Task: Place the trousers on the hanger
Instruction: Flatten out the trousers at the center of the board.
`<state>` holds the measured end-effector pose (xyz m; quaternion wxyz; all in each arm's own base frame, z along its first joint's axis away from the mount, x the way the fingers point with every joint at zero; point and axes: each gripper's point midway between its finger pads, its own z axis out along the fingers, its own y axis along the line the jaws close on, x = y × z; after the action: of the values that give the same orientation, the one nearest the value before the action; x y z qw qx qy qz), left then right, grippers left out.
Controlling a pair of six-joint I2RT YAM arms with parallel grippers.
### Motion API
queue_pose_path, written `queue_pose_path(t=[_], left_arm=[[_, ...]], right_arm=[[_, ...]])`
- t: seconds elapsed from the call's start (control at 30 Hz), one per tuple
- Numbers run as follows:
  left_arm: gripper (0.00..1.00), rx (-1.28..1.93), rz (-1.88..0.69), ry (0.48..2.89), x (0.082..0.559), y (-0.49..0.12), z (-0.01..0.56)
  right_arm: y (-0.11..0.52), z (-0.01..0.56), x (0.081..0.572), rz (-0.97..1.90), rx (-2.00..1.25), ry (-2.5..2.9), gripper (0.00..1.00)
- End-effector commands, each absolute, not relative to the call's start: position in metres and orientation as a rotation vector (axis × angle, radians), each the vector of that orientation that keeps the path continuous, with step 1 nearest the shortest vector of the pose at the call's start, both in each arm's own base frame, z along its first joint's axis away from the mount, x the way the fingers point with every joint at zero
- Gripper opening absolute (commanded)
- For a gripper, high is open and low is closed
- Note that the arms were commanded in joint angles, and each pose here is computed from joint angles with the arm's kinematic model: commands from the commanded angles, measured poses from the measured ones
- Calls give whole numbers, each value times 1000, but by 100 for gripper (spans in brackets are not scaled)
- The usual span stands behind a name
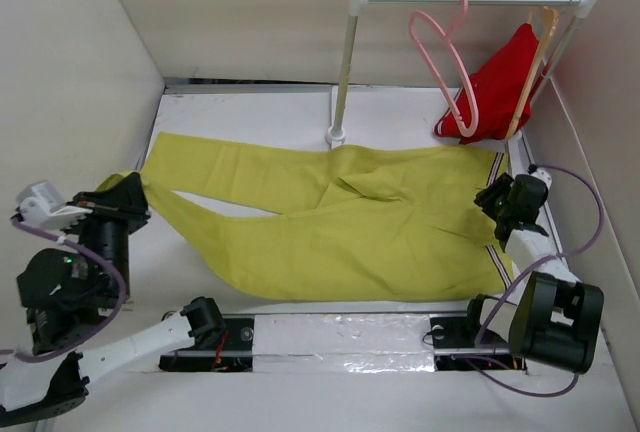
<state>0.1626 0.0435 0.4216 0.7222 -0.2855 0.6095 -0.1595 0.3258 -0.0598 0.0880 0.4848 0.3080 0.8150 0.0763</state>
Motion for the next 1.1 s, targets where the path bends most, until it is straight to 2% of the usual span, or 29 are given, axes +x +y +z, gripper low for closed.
queue_pose_path(t=[0.0,0.17,0.2,0.27,0.37,0.47,0.5,0.57,0.6,0.67,0.77,0.9,1.07], left_arm=[[0,-575,-419,1332,172,17,432],[0,-538,-464,1325,172,8,425],[0,-533,-468,1321,171,7,424],[0,-526,-450,1330,173,5,419],[0,-526,-433,1337,174,5,414],[0,-507,-441,1320,174,3,416],[0,-509,-436,1317,174,4,416],[0,-505,-437,1317,174,3,415],[0,-509,-441,1312,173,5,416],[0,-513,-436,1310,173,7,414],[0,-521,-441,1303,171,9,411],[0,-521,-434,1310,173,8,408],[0,-510,-424,1321,175,4,405]], right_arm=[[-92,65,315,75,838,2071,54],[-104,70,329,56,886,2049,73],[-105,69,331,59,892,2052,83],[-110,64,338,63,919,2087,86],[-111,59,341,81,924,2145,82],[-97,48,348,203,893,2181,68],[-95,50,355,231,876,2182,48],[-81,45,361,338,837,2215,33],[-79,38,367,373,816,2222,18],[-75,42,376,419,777,2210,10],[-70,51,390,460,739,2185,10],[-62,62,411,515,693,2145,0],[-50,76,449,672,623,2064,0]])
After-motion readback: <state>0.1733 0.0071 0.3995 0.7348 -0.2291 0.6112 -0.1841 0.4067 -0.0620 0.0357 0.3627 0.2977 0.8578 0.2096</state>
